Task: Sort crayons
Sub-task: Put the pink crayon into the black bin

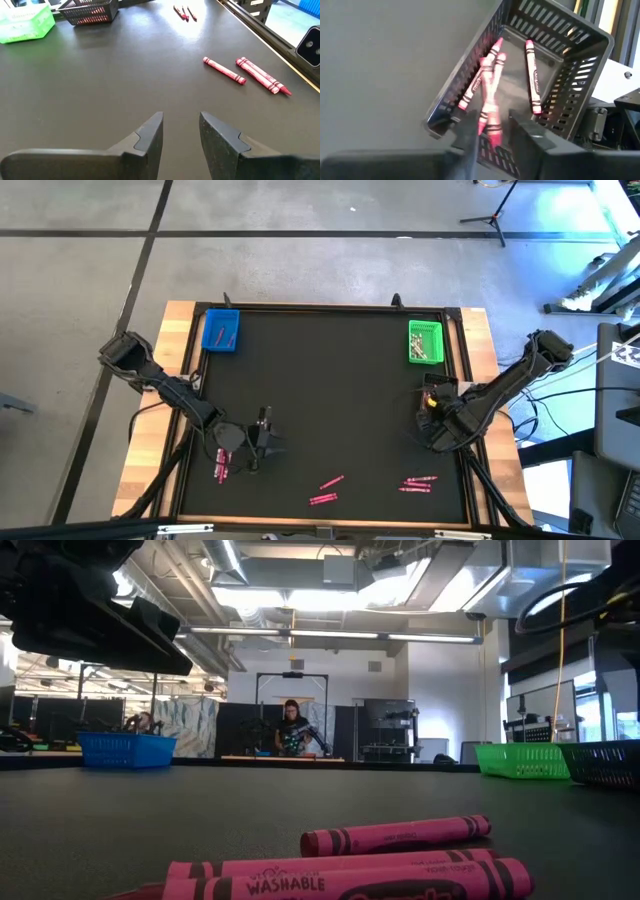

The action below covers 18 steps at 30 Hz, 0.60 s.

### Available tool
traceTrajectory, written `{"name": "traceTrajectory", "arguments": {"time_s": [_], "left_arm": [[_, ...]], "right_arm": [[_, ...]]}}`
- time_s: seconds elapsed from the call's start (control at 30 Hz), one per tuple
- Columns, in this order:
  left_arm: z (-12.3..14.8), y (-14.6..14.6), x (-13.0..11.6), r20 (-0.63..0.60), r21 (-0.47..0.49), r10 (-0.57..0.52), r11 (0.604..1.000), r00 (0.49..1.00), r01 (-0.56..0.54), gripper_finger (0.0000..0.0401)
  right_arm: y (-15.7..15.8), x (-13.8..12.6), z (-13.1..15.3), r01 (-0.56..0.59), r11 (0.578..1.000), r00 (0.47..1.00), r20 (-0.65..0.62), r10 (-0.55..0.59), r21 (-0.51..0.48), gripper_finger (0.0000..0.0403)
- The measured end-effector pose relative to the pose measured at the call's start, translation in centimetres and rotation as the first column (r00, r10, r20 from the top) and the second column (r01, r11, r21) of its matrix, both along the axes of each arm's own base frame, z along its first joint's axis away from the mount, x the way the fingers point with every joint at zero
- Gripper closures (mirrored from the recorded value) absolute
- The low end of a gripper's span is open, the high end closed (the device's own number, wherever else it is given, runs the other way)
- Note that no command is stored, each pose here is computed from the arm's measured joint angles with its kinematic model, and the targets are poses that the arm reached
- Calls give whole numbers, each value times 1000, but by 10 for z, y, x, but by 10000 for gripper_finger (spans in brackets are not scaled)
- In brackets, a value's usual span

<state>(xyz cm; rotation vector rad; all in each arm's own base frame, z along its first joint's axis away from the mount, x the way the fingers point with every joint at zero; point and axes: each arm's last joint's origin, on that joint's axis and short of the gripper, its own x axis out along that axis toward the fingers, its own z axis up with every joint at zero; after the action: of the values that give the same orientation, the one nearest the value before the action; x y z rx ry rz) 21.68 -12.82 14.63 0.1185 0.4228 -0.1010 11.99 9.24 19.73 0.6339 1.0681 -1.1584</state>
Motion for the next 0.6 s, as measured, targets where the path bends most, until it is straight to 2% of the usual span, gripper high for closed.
{"name": "traceTrajectory", "arguments": {"time_s": [0.1, 0.17, 0.23, 0.33, 0.47, 0.53, 0.6], "left_arm": [[0, 0, 0, 0, 0, 0, 1000, 1000, 0, 282], [0, 0, 0, 1, 0, 0, 1000, 1000, 0, 282], [0, 1, 0, 2, 1, 4, 1000, 1000, -4, 282], [0, 3, 1, 2, 2, 16, 1000, 1000, -16, 282], [0, 3, 2, -55, -6, 40, 999, 998, -40, 282], [3, 1, 2, -114, -25, 63, 998, 992, -66, 282], [7, -2, 2, -200, -43, 88, 994, 976, -98, 282]], "right_arm": [[1, 2, 2, -30, 1000, 999, 12, 31, -6, 266], [4, 10, 7, -100, 994, 987, 120, 106, -51, 253], [10, 22, 12, -200, 971, 942, 248, 227, -129, 247], [21, 42, 20, -330, 894, 817, 383, 431, -303, 245], [36, 63, 30, -422, 762, 657, 414, 630, -491, 244], [42, 71, 33, -432, 702, 600, 401, 692, -566, 244], [47, 78, 33, -432, 645, 573, 360, 736, -630, 244]]}}
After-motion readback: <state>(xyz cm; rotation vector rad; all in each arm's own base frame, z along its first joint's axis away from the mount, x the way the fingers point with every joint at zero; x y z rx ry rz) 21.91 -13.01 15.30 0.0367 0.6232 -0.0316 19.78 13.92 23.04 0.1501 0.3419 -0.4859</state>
